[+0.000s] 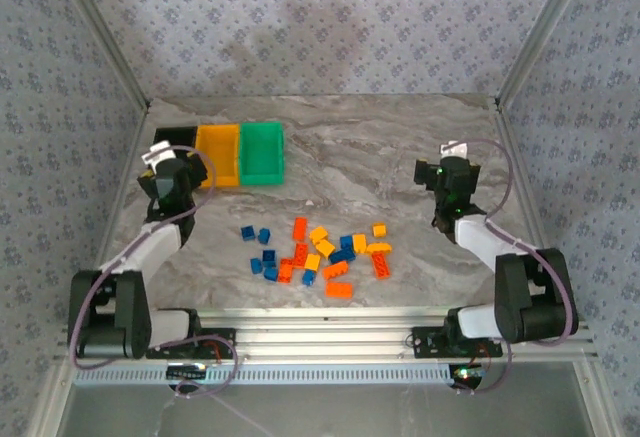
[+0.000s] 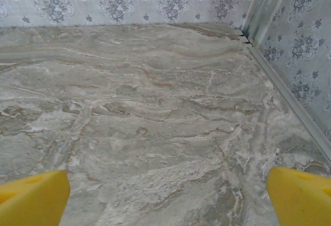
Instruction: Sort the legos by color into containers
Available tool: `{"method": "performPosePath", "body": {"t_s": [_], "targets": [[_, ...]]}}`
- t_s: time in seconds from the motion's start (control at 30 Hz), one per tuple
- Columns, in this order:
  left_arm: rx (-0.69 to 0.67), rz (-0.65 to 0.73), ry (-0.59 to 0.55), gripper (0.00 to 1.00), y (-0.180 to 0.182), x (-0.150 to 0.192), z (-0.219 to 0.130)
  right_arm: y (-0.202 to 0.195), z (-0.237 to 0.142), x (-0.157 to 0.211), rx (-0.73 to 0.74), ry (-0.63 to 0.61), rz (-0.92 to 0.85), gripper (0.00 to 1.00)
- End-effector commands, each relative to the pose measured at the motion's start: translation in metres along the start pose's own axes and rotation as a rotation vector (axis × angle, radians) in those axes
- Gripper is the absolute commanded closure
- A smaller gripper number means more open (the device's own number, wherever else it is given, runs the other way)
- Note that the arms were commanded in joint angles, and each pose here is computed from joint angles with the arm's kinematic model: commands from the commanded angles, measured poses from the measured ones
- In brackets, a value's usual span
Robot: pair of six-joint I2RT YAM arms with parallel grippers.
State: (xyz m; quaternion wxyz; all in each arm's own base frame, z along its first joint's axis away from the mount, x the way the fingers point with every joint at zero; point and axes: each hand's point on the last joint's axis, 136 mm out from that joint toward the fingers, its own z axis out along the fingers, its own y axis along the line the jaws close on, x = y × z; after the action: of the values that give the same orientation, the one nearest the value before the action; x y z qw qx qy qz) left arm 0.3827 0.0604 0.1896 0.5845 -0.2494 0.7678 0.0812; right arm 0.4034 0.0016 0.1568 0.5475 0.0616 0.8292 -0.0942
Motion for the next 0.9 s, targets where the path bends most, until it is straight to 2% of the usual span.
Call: {"method": "performPosePath", "body": {"t_s": [0.0,0.03,0.07,0.1,0.17,0.33,0.37,0.47,0.6,0.77,0.87], "targets": [[-0.264,-0.407,0.072,0.0,0.05,0.023,-0.014,-0.013,-0.003,0.0,0.135,0.031,0.118,0.0],[-0.355,-0.534,0.109,0.0,0.066,0.031,-0.021,-0.016,-0.002,0.006,0.159,0.067,0.21,0.0],[-0.383,-0.617,0.151,0.0,0.072,0.037,-0.023,-0.022,-0.006,0.022,0.204,0.177,0.324,0.0],[-0.331,-0.635,0.184,0.0,0.066,0.037,-0.017,-0.027,-0.008,0.029,0.242,0.252,0.428,0.0],[-0.229,-0.58,0.215,0.0,0.048,0.03,-0.012,-0.011,0.006,0.025,0.108,0.3,0.419,0.0],[-0.035,-0.43,0.275,0.0,0.008,0.013,-0.016,0.042,0.008,0.024,-0.118,0.314,0.374,0.0],[-0.009,-0.395,0.322,0.0,0.001,0.011,-0.018,0.059,0.007,0.023,-0.166,0.329,0.342,0.0],[-0.053,-0.34,0.471,0.0,-0.003,0.023,-0.019,0.112,0.004,0.02,-0.293,0.377,0.288,0.0],[0.02,-0.408,0.628,0.0,-0.02,0.057,-0.012,0.188,-0.005,0.02,-0.469,0.417,0.256,0.0],[0.214,-0.508,0.666,0.0,-0.052,0.066,-0.012,0.276,-0.011,0.014,-0.616,0.431,0.213,0.0],[0.247,-0.522,0.604,0.0,-0.052,0.052,-0.019,0.322,-0.012,0.012,-0.687,0.424,0.199,0.0]]}}
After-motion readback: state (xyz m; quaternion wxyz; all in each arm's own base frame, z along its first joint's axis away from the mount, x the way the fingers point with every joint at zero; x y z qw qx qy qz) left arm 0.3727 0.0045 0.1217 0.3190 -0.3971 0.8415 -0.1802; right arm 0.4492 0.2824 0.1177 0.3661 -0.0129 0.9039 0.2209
